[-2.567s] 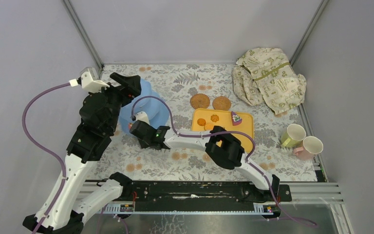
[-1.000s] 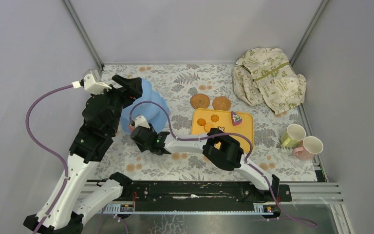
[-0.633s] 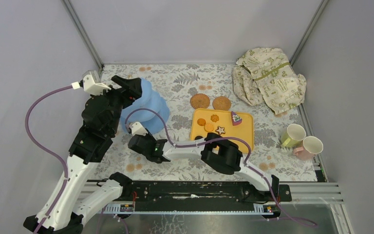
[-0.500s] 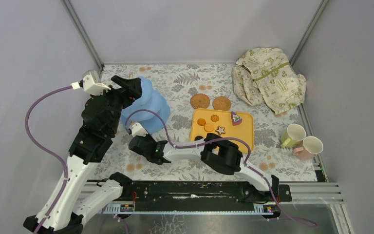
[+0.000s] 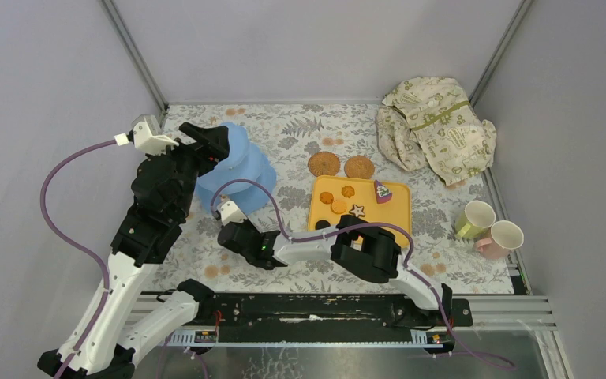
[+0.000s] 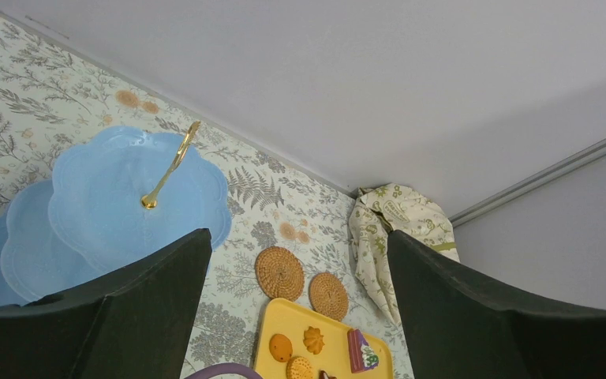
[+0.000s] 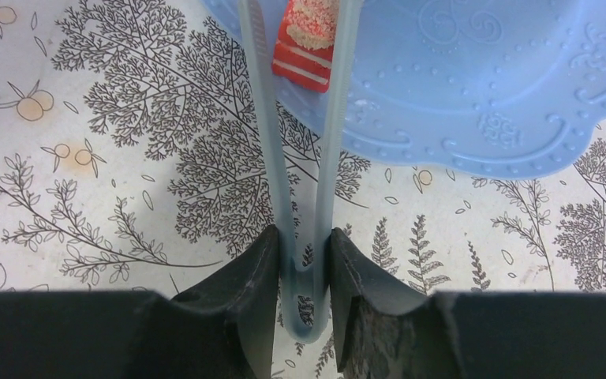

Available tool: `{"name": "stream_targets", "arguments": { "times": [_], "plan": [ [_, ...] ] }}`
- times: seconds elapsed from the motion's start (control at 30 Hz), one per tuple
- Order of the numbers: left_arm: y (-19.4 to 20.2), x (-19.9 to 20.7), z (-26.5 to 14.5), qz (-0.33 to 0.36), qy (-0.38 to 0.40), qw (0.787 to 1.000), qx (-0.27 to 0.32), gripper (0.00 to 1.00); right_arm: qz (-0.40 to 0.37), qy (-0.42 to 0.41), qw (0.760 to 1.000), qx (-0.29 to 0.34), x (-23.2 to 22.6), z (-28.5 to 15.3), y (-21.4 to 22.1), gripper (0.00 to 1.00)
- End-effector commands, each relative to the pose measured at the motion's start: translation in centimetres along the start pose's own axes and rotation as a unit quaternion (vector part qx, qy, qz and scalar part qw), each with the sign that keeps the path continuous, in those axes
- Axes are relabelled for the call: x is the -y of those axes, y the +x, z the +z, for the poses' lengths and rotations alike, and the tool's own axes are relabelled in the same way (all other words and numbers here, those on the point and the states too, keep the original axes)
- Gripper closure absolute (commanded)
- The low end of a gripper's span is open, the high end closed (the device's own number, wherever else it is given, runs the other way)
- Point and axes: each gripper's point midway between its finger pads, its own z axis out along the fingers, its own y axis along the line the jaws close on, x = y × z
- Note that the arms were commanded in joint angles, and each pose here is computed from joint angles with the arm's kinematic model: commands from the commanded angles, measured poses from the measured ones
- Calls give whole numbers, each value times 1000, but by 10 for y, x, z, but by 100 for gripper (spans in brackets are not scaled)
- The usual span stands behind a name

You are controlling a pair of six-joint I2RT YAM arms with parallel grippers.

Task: Serve the afternoon tea
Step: Place the desert on the desert table.

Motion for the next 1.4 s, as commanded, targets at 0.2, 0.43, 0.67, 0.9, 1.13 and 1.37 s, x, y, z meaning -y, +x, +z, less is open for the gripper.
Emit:
{"name": "stream_targets", "arguments": {
  "times": [0.2,0.43,0.67,0.9,1.13,1.37],
  "plan": [
    [-13,4,0,-18,6,999,26,11,16,-13,1000,11,7,-25,-24,71],
    [-12,3,2,-17,1,1000,25,11,23,-9,999,21,11,-29,-29,71],
    [-14,0,3,-13,-6,999,29,11,31,-4,999,32,16,-34,-34,72],
    [-13,-2,5,-11,-12,999,31,10,36,-7,999,36,20,-41,-38,72],
    [-14,-2,7,-10,-16,999,32,10,41,-23,999,25,20,-52,-36,76],
    [-15,-2,7,-10,-18,999,31,10,53,-28,998,13,28,-70,-32,80]
  ]
}}
